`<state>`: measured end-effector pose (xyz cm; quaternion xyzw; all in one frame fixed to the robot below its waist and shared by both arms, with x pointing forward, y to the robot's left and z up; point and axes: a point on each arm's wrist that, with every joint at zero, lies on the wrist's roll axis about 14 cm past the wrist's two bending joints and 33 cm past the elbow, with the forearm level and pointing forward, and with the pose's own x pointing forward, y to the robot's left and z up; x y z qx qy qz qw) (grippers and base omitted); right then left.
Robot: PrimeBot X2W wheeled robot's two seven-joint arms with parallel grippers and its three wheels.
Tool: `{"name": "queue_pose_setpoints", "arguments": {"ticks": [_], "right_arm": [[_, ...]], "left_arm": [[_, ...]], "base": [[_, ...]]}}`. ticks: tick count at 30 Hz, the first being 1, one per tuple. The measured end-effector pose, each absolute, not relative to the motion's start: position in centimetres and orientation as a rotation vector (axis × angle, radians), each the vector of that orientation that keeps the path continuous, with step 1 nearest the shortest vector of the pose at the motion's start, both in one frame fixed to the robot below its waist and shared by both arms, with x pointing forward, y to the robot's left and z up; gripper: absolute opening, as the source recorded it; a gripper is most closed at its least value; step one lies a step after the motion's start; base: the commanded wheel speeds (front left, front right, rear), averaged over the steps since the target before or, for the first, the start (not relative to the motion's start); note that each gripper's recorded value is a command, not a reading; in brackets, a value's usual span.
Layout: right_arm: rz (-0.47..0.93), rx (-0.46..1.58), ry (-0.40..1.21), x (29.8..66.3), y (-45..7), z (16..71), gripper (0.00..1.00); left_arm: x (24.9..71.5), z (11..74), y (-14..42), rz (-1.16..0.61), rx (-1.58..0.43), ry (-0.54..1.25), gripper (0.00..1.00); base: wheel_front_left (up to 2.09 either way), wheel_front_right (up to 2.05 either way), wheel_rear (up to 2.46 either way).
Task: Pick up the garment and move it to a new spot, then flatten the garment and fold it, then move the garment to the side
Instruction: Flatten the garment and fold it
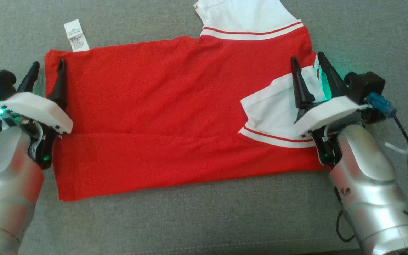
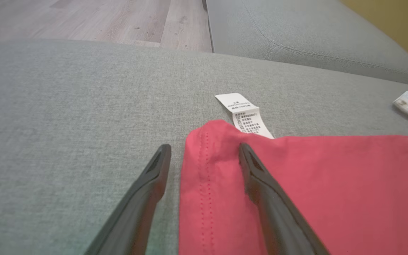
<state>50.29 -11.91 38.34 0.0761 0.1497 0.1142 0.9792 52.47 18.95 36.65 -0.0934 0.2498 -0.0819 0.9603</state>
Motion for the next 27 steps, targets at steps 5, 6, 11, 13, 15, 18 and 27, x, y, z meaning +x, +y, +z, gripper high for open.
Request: {"name": "queue_pose_setpoints", "arguments": {"ticks": [5, 6, 11, 13, 15, 18, 27], "right_arm": [[0.259, 0.122, 0.3, 51.7, -11.3, 38.6, 1.0], [0.264, 0.116, 0.301, 52.1, -11.2, 38.6, 1.0], [0.286, 0.077, 0.32, 54.0, -10.7, 38.7, 1.0], [0.289, 0.073, 0.325, 54.4, -10.5, 38.7, 1.0], [0.306, 0.046, 0.34, 55.5, -10.1, 38.9, 1.0], [0.313, 0.0, 0.379, 57.5, -10.1, 39.0, 1.0], [0.333, -0.11, 0.529, 62.1, -8.8, 38.4, 1.0]], "left_arm": [[52.5, 35.4, 18.2, -0.213, -0.129, 0.552, 0.29], [52.8, 35.4, 18.3, -0.206, -0.136, 0.546, 0.0], [53.6, 35.7, 19.0, -0.185, -0.119, 0.509, 0.0], [53.6, 35.8, 19.0, -0.181, -0.121, 0.499, 0.0], [53.6, 36.0, 19.4, -0.172, -0.116, 0.48, 0.0], [53.6, 36.5, 19.7, -0.167, -0.11, 0.459, 0.0], [52.6, 37.6, 19.3, -0.173, -0.129, 0.428, 0.0]], "base": [[0.0, 0.0, 0.0], [0.0, 0.0, 0.0], [0.0, 0.0, 0.0], [0.0, 0.0, 0.0], [0.0, 0.0, 0.0], [0.0, 0.0, 0.0], [0.0, 0.0, 0.0]]}}
